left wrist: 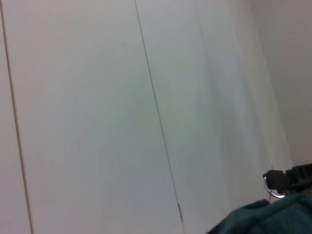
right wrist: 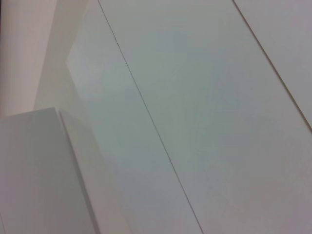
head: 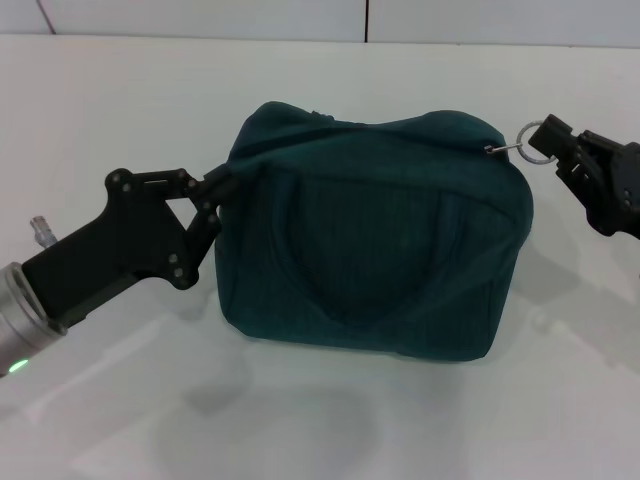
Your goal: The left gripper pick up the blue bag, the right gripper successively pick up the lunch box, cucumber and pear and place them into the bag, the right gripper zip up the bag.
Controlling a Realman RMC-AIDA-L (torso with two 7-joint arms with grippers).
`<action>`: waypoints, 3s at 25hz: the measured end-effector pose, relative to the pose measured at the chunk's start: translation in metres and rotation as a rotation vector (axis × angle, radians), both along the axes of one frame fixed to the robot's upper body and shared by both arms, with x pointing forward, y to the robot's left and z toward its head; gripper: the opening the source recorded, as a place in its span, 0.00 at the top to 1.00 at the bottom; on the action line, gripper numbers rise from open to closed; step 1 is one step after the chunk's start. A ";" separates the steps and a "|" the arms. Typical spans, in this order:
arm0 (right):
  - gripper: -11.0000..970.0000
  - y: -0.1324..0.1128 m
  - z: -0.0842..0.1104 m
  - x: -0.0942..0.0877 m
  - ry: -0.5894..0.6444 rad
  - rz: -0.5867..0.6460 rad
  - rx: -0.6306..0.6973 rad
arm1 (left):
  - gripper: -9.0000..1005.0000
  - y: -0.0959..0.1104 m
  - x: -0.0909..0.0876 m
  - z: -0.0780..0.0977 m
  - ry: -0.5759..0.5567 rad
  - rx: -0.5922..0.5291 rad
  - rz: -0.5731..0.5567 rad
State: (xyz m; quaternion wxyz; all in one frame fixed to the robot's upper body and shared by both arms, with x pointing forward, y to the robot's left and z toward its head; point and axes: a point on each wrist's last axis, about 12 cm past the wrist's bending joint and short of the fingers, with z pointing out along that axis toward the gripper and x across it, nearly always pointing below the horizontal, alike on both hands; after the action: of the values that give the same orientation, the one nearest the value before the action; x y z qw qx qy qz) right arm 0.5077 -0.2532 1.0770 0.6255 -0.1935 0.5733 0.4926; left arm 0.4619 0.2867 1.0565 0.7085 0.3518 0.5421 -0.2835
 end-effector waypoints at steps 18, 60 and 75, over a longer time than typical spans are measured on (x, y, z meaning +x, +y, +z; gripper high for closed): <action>0.98 0.002 0.001 0.001 -0.005 0.003 -0.003 | 0.53 -0.002 0.024 0.012 0.091 0.006 -0.064; 0.98 -0.011 -0.005 -0.006 0.015 -0.056 0.011 | 0.91 0.009 0.011 0.010 0.064 -0.035 0.015; 0.98 -0.014 -0.020 -0.015 0.099 -0.064 -0.009 | 0.96 0.013 0.005 0.005 0.056 -0.077 0.082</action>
State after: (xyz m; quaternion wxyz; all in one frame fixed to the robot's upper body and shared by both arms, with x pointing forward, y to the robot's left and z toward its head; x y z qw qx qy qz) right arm 0.4924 -0.2673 1.0573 0.6110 -0.1535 0.6116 0.4786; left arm 0.4667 0.2993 1.0612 0.7170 0.2937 0.5643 -0.2848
